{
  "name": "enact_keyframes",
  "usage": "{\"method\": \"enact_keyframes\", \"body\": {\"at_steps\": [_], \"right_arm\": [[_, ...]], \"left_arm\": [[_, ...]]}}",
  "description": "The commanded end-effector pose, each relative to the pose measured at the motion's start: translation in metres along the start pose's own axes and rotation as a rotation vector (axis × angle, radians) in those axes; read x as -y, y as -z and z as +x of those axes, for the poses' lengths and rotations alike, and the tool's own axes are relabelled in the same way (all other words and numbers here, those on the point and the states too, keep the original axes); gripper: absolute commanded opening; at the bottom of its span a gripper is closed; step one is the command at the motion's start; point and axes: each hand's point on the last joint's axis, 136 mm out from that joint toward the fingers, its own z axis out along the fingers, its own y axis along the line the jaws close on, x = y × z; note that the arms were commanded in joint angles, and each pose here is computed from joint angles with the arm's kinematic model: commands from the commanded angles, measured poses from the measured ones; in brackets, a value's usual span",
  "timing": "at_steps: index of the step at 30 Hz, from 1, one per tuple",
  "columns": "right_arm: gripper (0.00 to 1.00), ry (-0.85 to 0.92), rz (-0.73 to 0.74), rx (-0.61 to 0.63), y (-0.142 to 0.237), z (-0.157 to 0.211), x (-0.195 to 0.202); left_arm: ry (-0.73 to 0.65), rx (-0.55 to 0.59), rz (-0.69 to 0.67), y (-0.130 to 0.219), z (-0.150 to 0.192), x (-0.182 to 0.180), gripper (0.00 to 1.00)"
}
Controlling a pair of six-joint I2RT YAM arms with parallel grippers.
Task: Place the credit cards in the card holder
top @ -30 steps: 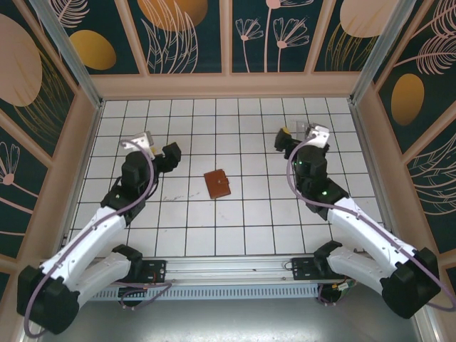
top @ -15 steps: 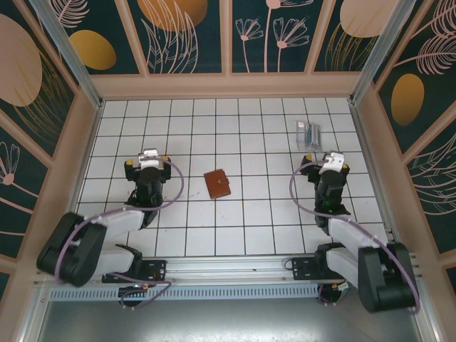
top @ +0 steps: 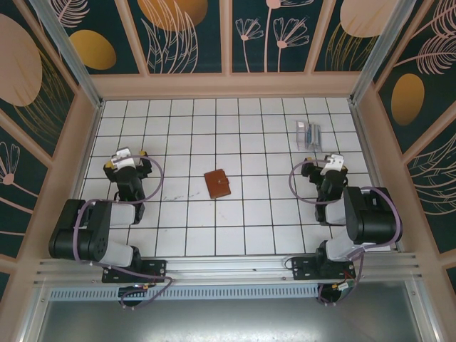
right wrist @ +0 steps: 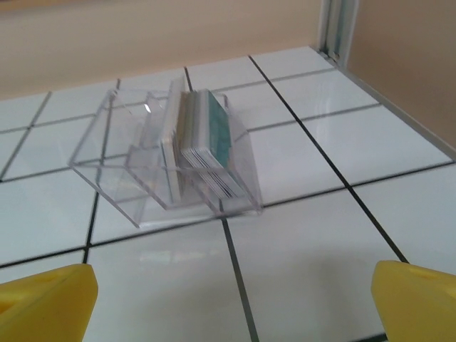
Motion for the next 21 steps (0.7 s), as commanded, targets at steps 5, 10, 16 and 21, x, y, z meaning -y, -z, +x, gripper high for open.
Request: {"method": "enact_keyframes", "body": {"at_steps": [5,10,16,21], "right_arm": [[0.99,-0.014,-0.069,0.109,-0.0012,-0.0303,-0.0125],[0.99,-0.018,-0.068,0.091,-0.0056,-0.0292,-0.0124],[0.99,-0.008,-0.065,0.089,-0.0057,-0.0286,-0.0141],[0.99,-0.008,-0.066,0.090,-0.0058,-0.0289,-0.0141]], "left_arm": [[0.080,0.124,0.075,0.0050,-0.0167,0.0038,0.99],[0.075,0.112,0.072,0.0040,-0.0153,0.0035,0.99],[0.073,0.110,0.074,0.0048,-0.0152,0.0035,0.99],[0.073,0.109,0.074,0.0048,-0.0147,0.0034,0.99]]}}
